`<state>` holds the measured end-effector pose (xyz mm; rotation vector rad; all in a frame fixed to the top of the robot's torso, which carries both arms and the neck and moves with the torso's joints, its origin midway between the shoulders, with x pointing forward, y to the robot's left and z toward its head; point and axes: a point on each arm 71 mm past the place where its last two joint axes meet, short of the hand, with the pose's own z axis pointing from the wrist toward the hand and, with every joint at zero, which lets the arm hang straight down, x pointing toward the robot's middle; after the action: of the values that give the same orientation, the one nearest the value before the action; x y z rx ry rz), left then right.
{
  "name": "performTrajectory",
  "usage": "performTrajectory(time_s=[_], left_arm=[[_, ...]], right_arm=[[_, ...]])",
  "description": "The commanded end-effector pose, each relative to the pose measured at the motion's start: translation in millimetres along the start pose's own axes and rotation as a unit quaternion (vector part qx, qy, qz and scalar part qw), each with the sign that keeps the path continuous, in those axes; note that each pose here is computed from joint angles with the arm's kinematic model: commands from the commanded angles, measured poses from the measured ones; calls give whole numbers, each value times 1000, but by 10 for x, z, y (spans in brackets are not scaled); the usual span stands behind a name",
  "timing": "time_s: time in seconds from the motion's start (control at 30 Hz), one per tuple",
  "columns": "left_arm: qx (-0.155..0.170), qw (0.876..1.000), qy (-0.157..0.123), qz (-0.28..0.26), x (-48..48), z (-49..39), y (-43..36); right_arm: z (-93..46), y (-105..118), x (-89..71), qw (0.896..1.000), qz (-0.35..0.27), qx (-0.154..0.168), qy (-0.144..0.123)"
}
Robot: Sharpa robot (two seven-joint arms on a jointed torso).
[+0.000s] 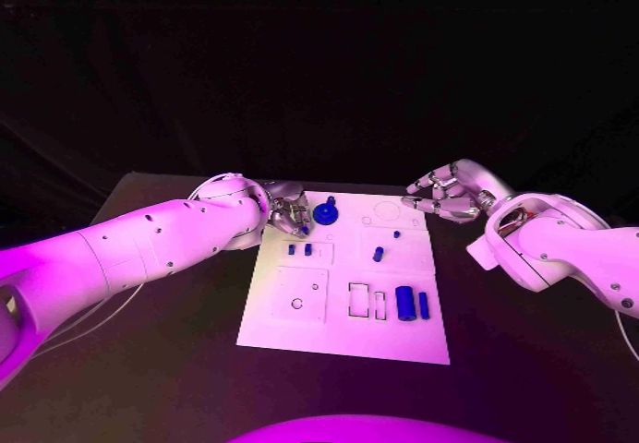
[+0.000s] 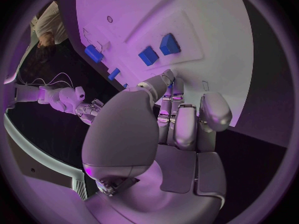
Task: Assemble the parts on the task board
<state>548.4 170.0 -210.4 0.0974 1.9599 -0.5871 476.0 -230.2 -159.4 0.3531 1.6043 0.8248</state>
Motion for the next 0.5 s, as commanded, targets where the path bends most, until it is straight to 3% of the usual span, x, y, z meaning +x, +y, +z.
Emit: performTrajectory(time_s=[0.03,0.5], left_arm=[[15,1000,0,-2,6,0,-42],[4,1000,1,-4,5,0,-7]], right_arm=[[-1,8,4,1000,-2,-6,1],[0,6,3,1000,-2,-5,1]])
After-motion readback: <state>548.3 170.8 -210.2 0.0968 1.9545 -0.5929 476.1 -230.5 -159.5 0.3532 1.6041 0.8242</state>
